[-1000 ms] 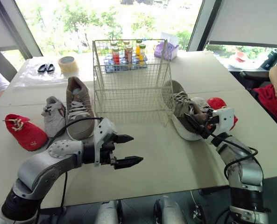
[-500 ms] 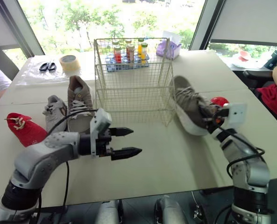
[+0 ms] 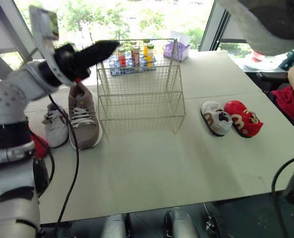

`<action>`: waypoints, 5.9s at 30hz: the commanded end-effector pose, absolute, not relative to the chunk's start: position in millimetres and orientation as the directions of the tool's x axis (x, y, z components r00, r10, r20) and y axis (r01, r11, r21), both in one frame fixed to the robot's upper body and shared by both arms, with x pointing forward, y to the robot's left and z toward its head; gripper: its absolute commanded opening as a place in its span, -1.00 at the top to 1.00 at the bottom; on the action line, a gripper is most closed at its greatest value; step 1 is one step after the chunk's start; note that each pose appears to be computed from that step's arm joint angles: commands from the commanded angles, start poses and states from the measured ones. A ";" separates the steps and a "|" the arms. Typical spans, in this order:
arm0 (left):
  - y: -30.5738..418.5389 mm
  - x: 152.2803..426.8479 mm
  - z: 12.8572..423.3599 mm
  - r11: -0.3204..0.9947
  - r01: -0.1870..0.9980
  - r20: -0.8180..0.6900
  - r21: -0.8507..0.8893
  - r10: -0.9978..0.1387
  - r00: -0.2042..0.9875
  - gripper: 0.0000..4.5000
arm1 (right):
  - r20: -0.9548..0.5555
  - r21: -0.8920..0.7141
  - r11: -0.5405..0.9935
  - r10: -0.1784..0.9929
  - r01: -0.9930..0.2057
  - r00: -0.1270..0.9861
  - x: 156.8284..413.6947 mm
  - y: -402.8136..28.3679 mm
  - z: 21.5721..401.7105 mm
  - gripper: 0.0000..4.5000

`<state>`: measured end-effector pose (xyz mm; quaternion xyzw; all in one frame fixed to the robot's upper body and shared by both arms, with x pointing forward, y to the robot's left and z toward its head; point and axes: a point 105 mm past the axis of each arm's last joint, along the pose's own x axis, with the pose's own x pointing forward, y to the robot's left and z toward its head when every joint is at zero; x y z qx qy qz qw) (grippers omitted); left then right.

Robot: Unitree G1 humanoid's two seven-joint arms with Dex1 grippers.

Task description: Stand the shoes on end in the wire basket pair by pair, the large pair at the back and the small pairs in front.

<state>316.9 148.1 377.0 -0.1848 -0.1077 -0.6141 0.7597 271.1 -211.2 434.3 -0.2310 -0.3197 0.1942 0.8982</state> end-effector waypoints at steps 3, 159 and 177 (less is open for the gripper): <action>171.3 329.8 416.7 0.244 0.967 0.420 -0.073 -0.872 0.252 -1.00 | 0.358 -0.799 0.551 0.758 -0.240 0.546 245.4 -169.1 458.6 0.59; 153.2 263.7 282.1 0.691 0.721 0.137 0.040 -0.719 0.681 -0.79 | 0.194 -0.512 0.582 0.795 -0.631 0.575 417.6 -133.6 409.7 -0.98; 132.4 272.0 271.6 0.640 0.768 0.130 0.012 -0.763 0.633 -0.79 | 0.247 -0.319 0.612 0.791 -0.724 0.560 415.0 -143.7 415.7 -0.98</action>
